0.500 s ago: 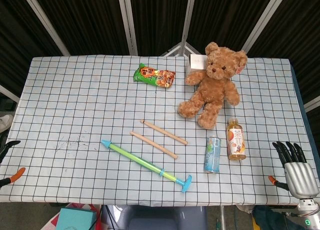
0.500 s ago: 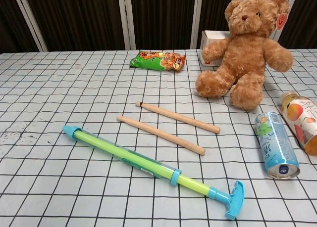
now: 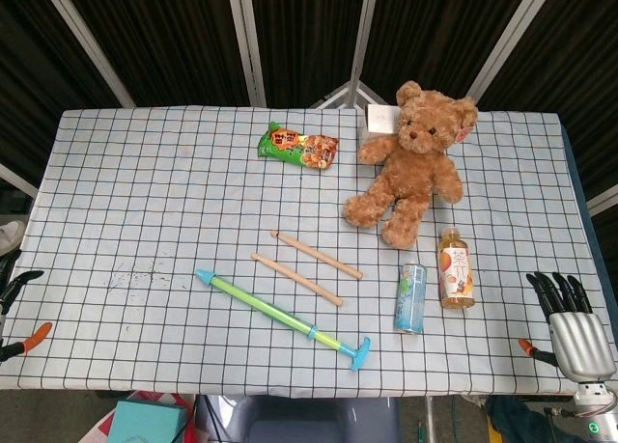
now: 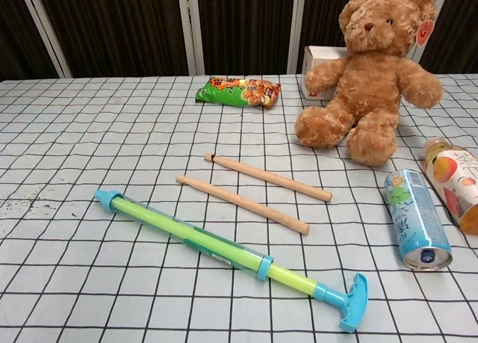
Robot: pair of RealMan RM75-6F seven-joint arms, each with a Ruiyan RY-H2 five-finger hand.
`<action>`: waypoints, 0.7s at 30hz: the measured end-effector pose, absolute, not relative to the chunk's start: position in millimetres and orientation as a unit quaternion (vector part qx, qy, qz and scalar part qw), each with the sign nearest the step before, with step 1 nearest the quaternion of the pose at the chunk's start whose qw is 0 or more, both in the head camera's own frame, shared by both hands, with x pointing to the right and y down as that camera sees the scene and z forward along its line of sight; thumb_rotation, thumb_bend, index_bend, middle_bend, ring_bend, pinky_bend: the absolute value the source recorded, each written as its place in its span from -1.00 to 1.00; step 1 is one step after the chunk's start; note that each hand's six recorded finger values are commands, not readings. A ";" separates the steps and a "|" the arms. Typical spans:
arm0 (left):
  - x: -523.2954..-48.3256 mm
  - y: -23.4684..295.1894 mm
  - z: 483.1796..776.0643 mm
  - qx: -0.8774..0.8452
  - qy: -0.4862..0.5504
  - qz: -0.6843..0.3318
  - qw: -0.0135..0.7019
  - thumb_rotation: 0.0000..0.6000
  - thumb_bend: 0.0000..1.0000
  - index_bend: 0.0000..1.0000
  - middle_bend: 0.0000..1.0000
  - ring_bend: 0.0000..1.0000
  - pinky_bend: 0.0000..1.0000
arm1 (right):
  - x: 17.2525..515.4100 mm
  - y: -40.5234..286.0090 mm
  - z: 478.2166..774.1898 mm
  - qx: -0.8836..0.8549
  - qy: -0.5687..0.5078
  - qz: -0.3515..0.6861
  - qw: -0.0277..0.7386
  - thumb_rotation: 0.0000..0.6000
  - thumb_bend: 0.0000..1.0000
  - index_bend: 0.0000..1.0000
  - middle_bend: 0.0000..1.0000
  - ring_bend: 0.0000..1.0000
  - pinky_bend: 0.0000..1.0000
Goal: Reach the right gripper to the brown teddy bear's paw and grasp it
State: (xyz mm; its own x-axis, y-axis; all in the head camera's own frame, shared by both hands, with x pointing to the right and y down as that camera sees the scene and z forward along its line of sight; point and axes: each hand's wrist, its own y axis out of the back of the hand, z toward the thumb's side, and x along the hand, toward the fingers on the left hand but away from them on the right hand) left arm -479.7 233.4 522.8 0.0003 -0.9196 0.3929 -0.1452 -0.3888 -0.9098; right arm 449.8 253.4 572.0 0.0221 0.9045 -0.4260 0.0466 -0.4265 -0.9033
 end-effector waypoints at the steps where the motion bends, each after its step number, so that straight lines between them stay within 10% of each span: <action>1: -479.9 233.2 523.5 -0.616 0.431 -0.562 0.345 1.00 -0.38 -0.56 -1.00 -1.00 -0.76 | 449.8 253.5 572.0 -0.613 -0.391 0.581 0.366 1.00 -0.70 -0.79 -0.76 -1.00 -1.00; 21: -480.2 229.1 531.8 -0.603 0.425 -0.581 0.344 1.00 -0.37 -0.56 -1.00 -1.00 -0.76 | 450.4 205.8 624.1 -0.687 -0.494 0.519 0.121 1.00 -0.70 -0.79 -0.76 -0.85 -1.00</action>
State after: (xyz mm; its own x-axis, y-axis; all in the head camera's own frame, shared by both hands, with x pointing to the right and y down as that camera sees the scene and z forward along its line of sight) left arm -480.2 229.1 531.8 -0.0359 -0.9125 0.4074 -0.1131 -0.4014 -0.9089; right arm 450.4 205.8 624.1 -0.0277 0.8048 -0.5929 0.5527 -0.4818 -0.6800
